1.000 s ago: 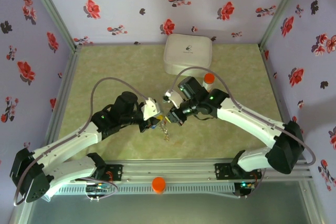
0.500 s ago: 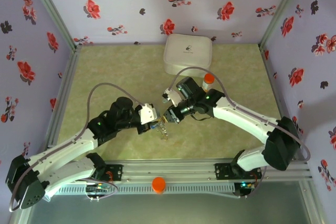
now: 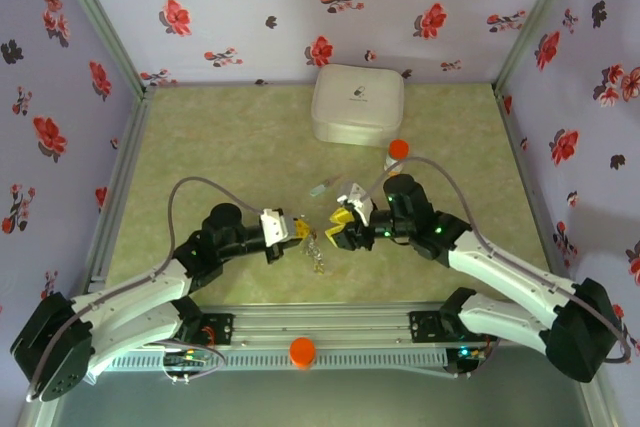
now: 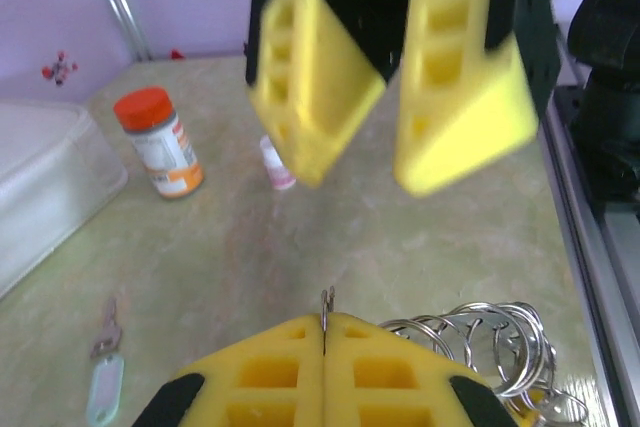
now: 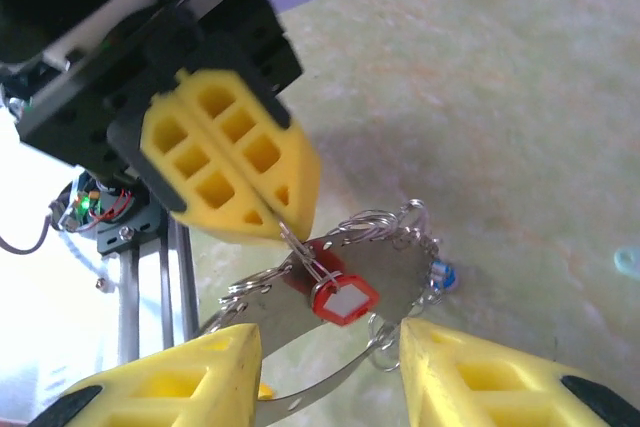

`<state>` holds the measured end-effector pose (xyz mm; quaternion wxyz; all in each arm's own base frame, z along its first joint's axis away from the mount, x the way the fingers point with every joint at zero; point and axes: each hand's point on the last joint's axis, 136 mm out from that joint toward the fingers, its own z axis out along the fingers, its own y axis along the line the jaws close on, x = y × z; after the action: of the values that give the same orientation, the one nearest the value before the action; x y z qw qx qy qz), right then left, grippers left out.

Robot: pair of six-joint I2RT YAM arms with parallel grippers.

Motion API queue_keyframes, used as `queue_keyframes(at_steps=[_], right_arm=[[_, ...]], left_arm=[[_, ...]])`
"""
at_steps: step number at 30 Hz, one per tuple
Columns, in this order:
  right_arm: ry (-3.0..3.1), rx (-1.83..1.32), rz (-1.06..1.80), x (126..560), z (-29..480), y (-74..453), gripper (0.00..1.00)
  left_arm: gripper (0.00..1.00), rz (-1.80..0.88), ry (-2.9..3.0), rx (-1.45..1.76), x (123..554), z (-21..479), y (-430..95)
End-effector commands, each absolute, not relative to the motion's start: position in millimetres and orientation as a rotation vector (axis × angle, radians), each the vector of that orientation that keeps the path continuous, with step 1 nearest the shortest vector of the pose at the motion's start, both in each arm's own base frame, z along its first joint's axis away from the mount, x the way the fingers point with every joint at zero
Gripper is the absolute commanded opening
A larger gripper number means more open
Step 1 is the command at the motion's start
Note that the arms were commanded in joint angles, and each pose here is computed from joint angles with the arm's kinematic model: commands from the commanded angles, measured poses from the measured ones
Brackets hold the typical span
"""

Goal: Put the keys on the keyring

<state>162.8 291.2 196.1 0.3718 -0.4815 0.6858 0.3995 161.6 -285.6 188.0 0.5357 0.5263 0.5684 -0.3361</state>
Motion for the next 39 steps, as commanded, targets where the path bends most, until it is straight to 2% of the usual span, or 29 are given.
queue_keyframes(at_steps=[1,3,6,12,16,19,20,21,22,24,28,36,39], right_arm=[[1.468,-1.339,1.007,161,225,310,0.38],[1.455,-1.351,1.031,160,225,315,0.35],[1.398,-1.339,1.066,159,228,321,0.25],[1.407,-1.375,1.072,154,219,321,0.15],[1.394,-1.397,1.083,151,220,322,0.01],[1.379,-1.416,1.086,150,226,324,0.0],[1.385,-1.42,1.075,151,228,323,0.0],[1.397,-1.431,1.054,153,230,322,0.0],[1.421,-1.451,1.029,153,231,321,0.0],[1.473,-1.506,0.966,155,231,317,0.0],[1.544,-1.611,0.901,156,229,316,0.0],[1.516,-1.738,0.81,154,228,324,0.0],[1.526,-1.782,0.788,152,225,325,0.0]], left_arm=[[0.0,-0.87,1.159,1.206,154,227,-292],[0.0,-0.893,1.15,1.215,151,227,-293],[0.0,-0.921,1.147,1.223,148,227,-295],[0.0,-0.933,1.141,1.223,147,228,-295],[0.0,-0.944,1.125,1.207,147,231,-295],[0.0,-0.946,1.13,1.188,149,233,-294],[0.03,-0.937,1.152,1.177,152,232,-293],[0.24,-0.914,1.199,1.166,156,227,-291],[0.35,-0.88,1.247,1.173,160,222,-289],[0.38,-0.816,1.324,1.24,160,209,-283],[0.32,-0.72,1.457,1.405,156,184,-273],[0.22,-0.714,1.421,1.418,158,193,-277],[0.22,-0.723,1.413,1.42,158,195,-279]])
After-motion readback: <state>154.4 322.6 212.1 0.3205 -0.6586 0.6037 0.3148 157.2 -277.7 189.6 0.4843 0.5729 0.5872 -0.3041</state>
